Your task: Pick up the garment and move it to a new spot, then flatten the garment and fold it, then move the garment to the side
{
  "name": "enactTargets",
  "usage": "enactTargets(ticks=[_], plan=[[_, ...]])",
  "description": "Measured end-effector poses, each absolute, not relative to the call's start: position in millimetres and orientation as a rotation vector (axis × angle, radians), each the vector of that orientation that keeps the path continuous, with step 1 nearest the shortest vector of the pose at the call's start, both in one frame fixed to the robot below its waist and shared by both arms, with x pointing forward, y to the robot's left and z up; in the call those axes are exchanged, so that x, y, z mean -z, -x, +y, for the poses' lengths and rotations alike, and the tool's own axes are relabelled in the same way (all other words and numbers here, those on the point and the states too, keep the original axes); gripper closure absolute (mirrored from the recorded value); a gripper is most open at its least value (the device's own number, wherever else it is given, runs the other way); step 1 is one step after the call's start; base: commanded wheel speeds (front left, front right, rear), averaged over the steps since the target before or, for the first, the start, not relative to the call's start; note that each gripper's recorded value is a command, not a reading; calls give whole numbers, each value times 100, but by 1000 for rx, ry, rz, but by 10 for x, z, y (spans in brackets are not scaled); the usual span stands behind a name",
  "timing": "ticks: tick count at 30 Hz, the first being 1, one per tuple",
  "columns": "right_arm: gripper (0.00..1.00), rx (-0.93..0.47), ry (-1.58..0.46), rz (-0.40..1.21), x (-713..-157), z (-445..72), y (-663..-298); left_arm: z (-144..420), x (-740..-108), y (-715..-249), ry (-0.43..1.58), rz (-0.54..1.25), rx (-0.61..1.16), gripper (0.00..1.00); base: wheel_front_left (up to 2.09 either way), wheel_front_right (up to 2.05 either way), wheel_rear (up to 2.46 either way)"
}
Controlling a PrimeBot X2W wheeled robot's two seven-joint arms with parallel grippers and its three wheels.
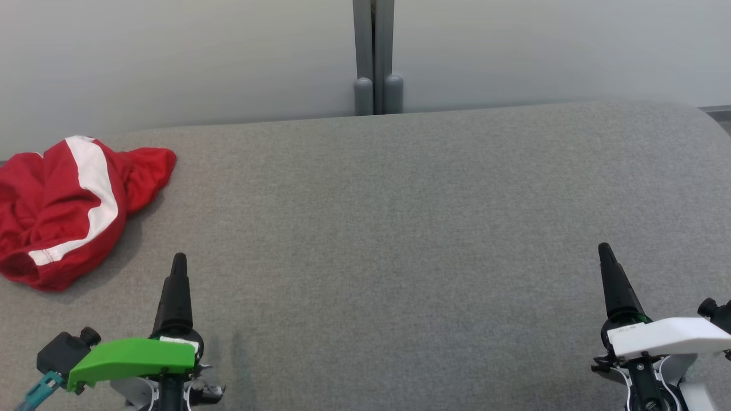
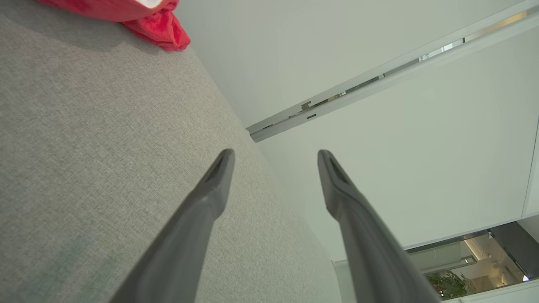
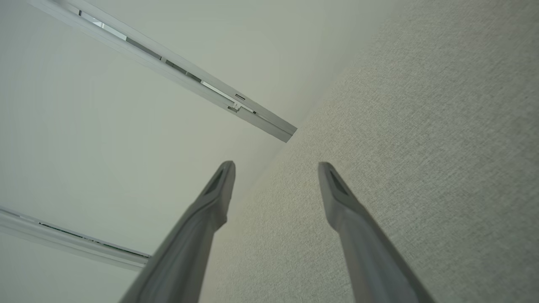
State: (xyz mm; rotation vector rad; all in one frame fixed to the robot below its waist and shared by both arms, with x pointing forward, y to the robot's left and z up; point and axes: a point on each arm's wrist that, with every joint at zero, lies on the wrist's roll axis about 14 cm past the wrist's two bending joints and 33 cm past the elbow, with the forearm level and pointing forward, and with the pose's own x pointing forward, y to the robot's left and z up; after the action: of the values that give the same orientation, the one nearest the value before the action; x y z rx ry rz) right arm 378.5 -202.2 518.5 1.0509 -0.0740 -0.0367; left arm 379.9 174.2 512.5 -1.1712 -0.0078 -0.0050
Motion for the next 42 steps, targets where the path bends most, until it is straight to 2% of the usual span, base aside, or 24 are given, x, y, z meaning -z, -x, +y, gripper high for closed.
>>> enactTargets(ticks=[6,7,21,42], plan=[[0,30,-945,-85,-5222,-2010,-3784,1691,-5161,-3802,1048,-13,24,0,0,0,0],[0,20,-862,-81,-5221,-1977,-3778,1662,-5173,-3800,966,-19,31,0,0,0,0],[0,-26,-654,-82,-5246,-1830,-3755,1562,-5120,-3734,765,-10,58,0,0,0,0],[0,-79,-385,-86,-5226,-1674,-3716,1507,-4974,-3622,576,4,72,0,0,0,0]])
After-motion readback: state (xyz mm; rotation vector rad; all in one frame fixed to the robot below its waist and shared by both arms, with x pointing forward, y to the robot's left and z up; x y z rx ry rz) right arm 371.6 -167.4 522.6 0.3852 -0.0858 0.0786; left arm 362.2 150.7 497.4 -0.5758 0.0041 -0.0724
